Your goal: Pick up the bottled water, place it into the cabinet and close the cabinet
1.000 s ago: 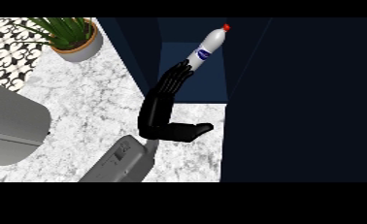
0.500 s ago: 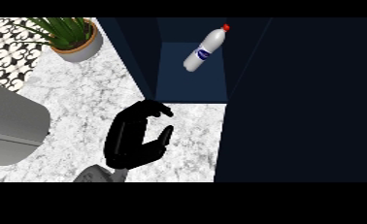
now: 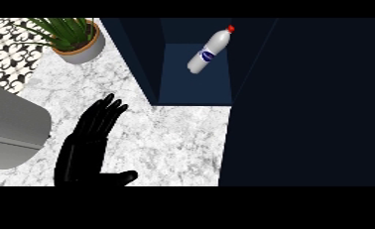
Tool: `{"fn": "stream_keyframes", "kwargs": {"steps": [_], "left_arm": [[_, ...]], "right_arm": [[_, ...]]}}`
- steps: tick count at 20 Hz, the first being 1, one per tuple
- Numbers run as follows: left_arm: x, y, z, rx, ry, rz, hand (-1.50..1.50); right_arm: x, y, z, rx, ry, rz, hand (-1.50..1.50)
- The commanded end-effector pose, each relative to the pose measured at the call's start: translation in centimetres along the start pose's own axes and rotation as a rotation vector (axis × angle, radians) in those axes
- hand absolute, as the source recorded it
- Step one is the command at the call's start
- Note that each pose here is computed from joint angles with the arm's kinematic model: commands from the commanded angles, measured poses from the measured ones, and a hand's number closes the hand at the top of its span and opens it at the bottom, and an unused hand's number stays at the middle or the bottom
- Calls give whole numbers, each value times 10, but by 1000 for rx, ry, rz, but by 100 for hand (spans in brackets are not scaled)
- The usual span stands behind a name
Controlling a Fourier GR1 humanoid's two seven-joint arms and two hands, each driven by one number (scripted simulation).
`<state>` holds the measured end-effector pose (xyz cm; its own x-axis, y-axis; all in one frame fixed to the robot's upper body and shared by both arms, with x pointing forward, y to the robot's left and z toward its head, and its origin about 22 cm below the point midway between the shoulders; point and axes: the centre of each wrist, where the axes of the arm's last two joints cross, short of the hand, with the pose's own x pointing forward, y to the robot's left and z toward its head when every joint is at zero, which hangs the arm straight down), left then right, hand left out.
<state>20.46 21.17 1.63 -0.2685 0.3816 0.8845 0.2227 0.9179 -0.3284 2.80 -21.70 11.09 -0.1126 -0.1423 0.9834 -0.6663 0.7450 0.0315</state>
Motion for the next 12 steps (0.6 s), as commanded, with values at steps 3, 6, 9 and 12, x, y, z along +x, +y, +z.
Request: {"fn": "stream_keyframes", "kwargs": {"steps": [3,6,9,12], "left_arm": [[25,23,22,34,-1,41,-150],[34,32,20,55,3,46,-150],[42,41,26,53,-14,34,-150],[47,45,32,31,0,53,-150]], "right_arm": [[43,12,-16,229,-22,137,150],[45,14,-22,271,-19,169,150],[47,12,-28,318,-40,202,150],[39,19,-30,344,-11,122,150]]}}
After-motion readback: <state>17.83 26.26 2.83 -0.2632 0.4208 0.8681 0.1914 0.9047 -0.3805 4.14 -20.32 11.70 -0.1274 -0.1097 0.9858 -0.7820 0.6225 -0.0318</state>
